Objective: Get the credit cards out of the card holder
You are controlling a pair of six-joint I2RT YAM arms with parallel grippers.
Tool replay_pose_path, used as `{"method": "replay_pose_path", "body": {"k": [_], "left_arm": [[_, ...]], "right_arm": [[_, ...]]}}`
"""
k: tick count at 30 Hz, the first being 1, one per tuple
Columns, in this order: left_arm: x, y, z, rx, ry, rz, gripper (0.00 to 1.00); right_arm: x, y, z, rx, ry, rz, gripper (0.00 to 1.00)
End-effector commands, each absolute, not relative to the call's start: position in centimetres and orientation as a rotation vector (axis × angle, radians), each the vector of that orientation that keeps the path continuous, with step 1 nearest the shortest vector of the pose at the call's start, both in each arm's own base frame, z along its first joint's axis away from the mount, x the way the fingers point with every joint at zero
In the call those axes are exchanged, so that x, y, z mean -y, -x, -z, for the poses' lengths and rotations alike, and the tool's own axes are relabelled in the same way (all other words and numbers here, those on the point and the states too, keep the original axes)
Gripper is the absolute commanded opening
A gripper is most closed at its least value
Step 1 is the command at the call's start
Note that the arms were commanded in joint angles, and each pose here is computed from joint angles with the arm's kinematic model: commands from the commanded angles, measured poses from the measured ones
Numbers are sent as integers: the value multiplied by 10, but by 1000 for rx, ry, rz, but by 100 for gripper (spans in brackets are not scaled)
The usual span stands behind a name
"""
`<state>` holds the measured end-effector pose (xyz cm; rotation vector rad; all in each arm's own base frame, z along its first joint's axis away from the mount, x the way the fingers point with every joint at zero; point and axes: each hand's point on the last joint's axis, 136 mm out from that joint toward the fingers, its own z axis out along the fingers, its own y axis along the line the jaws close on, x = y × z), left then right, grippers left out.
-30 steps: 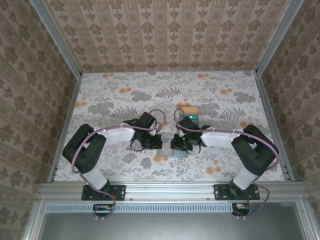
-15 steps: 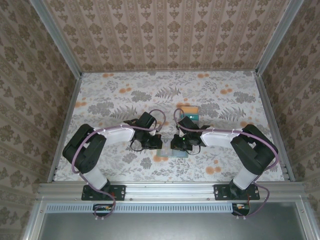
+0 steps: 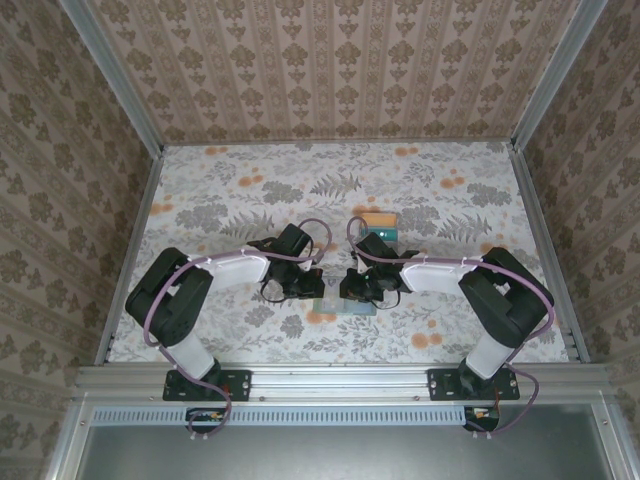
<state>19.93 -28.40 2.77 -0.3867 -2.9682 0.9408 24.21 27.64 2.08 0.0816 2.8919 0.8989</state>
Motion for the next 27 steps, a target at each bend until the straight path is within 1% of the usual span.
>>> {"method": "replay_pose_path", "body": {"k": [1,5,7,8,10,11,15,22,27], "left_arm": [[286,-193,-18,2941,425,-908,5],[288,-193,-20,2942,434,-911,5],[288,-193,-20,2940,433,-913,4],[288,-193,-20,2940,433,-910,4],[289,-193,-20,2938,436,-909,4],[288,-193,-20,2939,435,-902,3],[285,-195,-19,2948,424,-873,0],[279,-196,-16,2952,398,-861,0],[282,-197,-16,2946,401,-873,0]], "right_arm": [[-290,-243,-24,-2887,-63,-984,18],[-295,-242,-26,-2872,-65,-1032,18],[-294,-243,-26,-2871,-72,-1040,15],[-294,-243,-26,-2869,-75,-1043,12],[-291,-244,-27,-2867,-83,-1042,2],[-289,-244,-27,-2865,-93,-1038,0],[-276,-246,-31,-2845,-132,-1018,0],[-248,-248,-33,-2826,-196,-980,0],[-248,-248,-33,-2828,-195,-995,0]]}}
